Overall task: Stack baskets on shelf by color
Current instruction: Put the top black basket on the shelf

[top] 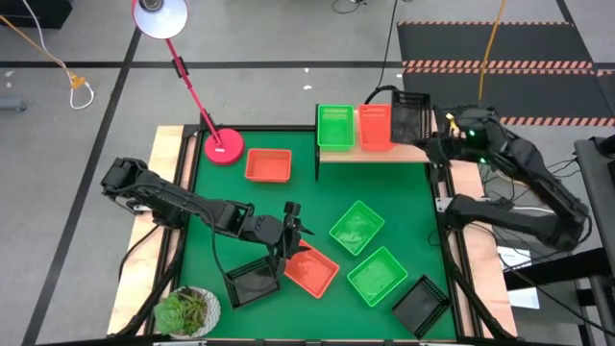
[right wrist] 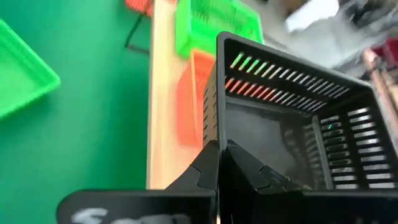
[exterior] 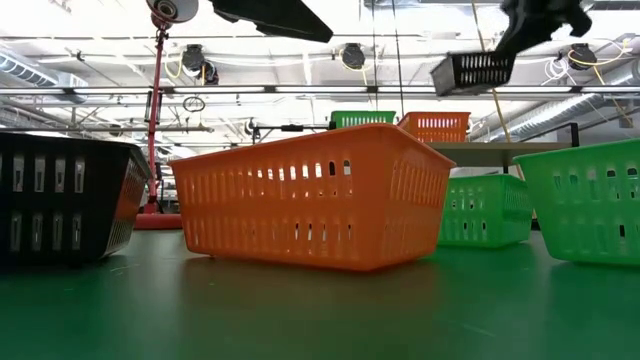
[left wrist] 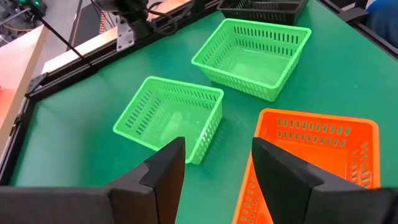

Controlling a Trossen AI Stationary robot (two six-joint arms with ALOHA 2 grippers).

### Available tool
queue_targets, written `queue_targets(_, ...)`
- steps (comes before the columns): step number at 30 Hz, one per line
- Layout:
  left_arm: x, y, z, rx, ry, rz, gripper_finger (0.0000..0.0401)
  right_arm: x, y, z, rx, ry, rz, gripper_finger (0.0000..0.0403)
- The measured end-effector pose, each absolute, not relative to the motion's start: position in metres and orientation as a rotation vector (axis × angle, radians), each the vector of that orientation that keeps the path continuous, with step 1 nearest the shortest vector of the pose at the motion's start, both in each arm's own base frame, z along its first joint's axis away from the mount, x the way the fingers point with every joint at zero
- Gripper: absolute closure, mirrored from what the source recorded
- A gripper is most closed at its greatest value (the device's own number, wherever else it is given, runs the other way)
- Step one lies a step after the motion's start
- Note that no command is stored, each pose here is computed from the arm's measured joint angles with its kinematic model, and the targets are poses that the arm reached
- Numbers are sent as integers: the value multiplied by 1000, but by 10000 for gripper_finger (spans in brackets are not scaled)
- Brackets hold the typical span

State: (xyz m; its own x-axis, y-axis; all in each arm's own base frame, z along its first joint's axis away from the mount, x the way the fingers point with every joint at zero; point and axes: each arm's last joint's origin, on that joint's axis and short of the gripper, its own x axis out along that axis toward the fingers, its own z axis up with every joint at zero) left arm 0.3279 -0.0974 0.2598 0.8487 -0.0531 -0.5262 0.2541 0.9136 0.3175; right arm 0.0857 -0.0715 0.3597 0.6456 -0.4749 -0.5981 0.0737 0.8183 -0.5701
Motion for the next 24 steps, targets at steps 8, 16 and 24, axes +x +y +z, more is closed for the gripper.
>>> queue_targets(8,324,-100,255,362,596,-168,213,74,-88,354,-508,865,-310,397)
queue_targets(16,321,-104,253,352,617,-178,213,60,-93,344,-472,1001,-274,398)
queue_targets(24,318,-113,253,345,612,-200,213,59,-109,333,-413,1071,-202,399)
